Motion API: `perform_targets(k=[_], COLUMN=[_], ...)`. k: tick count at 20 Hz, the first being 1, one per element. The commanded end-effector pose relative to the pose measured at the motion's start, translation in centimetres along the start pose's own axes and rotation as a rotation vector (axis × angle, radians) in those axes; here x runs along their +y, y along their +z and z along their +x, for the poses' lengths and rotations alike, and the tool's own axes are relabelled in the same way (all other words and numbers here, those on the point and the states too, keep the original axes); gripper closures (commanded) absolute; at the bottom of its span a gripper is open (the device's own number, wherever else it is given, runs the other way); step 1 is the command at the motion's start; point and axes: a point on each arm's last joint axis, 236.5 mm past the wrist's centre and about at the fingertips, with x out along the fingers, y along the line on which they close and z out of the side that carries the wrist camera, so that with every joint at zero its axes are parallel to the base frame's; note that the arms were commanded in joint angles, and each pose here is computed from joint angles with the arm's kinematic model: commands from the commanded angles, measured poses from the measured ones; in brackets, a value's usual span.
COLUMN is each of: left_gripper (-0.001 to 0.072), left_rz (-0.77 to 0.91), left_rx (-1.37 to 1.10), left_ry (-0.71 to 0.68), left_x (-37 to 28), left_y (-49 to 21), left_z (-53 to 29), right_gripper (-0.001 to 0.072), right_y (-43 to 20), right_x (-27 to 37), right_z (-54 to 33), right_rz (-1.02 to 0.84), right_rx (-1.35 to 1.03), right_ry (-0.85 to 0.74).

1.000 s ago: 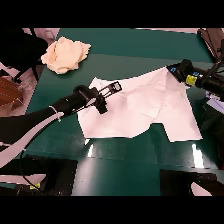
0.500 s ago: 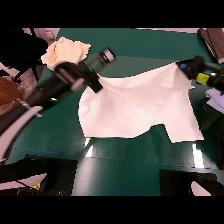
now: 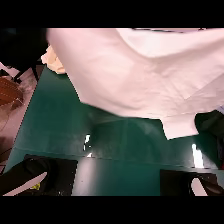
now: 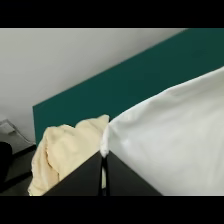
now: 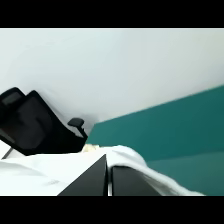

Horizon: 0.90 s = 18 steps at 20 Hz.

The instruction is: Fold the shirts.

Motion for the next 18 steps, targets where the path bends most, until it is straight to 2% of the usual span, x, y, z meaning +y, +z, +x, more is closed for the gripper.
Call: perform_targets(k=[1, 4, 9, 12, 15, 18], left_gripper=[0.0685, 0.0685, 0.0685, 0.0685, 0.0685, 0.0685], left_rz=[0.003, 0.013, -0.033, -0.056, -0.048, 0.024], left_rx=[-0.059, -0.042, -0.155, -0.215, -0.051, 0.224], left_ry=[0.062, 0.081, 0.066, 0.056, -0.025, -0.182], left_x=[4.0, 5.9, 8.0, 8.6, 6.0, -0.7], left_y=[3.6, 4.2, 6.5, 6.5, 2.8, -3.8], left_z=[-6.1, -9.9, -17.7, -21.3, -19.2, -10.5], right_gripper=[0.0695, 0.0695, 0.0696, 0.0695, 0.0696, 0.0696], right_y=[2.6, 4.5, 4.5, 5.7, 5.1, 5.0], right_x=[7.3, 10.9, 12.9, 12.0, 7.1, 0.6], right_z=[-4.9, -8.1, -12.2, -13.5, -11.9, -9.7], right_rz=[-0.15, -0.226, -0.396, -0.456, -0.356, -0.105], right_rx=[-0.042, -0.123, -0.175, -0.202, -0.054, 0.007], right_ry=[0.043, -0.003, -0.278, -0.489, -0.572, -0.464])
